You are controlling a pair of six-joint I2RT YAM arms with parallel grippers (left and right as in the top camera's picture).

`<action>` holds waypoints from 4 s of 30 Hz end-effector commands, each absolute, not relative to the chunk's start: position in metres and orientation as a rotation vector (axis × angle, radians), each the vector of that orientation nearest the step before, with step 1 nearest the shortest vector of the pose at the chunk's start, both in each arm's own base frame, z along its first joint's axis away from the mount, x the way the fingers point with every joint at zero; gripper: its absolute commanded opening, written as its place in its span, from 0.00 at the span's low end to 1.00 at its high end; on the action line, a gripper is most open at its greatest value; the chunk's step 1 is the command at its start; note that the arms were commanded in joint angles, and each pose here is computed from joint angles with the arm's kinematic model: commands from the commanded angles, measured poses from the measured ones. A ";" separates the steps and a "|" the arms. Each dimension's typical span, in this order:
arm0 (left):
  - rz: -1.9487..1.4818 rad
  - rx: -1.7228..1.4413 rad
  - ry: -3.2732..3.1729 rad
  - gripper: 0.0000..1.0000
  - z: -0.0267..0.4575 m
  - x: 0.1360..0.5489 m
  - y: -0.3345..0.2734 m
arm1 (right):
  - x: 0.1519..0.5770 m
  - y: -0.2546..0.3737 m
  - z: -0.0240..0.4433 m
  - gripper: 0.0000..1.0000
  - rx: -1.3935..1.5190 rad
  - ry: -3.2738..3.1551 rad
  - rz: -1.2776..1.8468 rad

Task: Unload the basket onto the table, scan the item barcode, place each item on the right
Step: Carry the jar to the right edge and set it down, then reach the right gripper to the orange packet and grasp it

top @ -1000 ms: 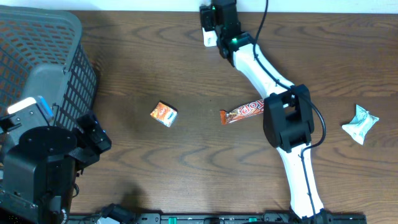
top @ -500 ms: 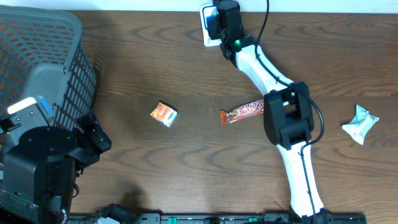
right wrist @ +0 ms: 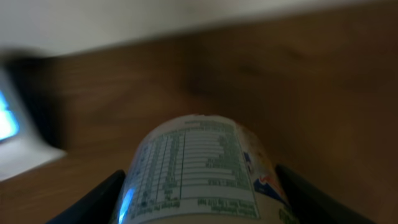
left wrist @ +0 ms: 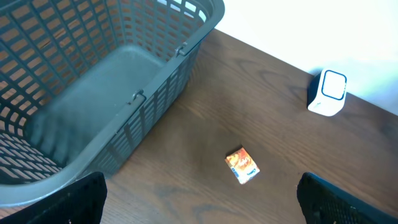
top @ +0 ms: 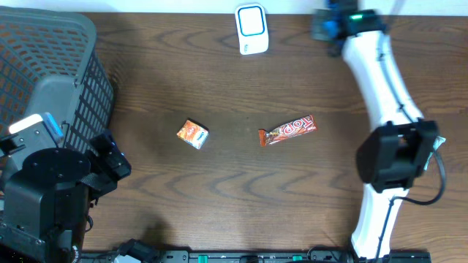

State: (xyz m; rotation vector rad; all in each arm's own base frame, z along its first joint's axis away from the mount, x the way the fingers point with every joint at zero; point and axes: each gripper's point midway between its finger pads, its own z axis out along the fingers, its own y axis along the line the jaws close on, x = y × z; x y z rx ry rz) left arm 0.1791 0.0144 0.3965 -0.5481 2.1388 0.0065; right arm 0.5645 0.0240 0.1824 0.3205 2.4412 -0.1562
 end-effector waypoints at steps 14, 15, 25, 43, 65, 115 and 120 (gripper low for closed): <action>0.016 -0.562 2.131 0.98 0.398 0.179 0.017 | 0.499 -0.196 0.142 0.38 1.041 2.459 -0.231; 0.016 -0.562 2.131 0.98 0.398 0.179 0.017 | 0.495 -0.204 0.139 0.38 1.063 2.458 -0.238; 0.016 -0.562 2.131 0.98 0.398 0.179 0.017 | 0.463 -0.254 0.107 0.38 1.226 2.489 -0.293; 0.016 -0.562 2.131 0.98 0.398 0.179 0.017 | 0.441 -0.261 0.029 0.99 1.330 2.654 -0.306; 0.016 -0.562 2.131 0.98 0.398 0.179 0.017 | 0.432 -0.035 0.227 0.99 0.568 2.788 0.225; 0.016 -0.562 2.131 0.98 0.398 0.179 0.017 | 0.355 0.400 0.067 0.99 0.600 2.903 0.694; 0.016 -0.562 2.131 0.98 0.398 0.179 0.017 | 0.356 0.405 0.044 0.98 0.653 2.922 0.691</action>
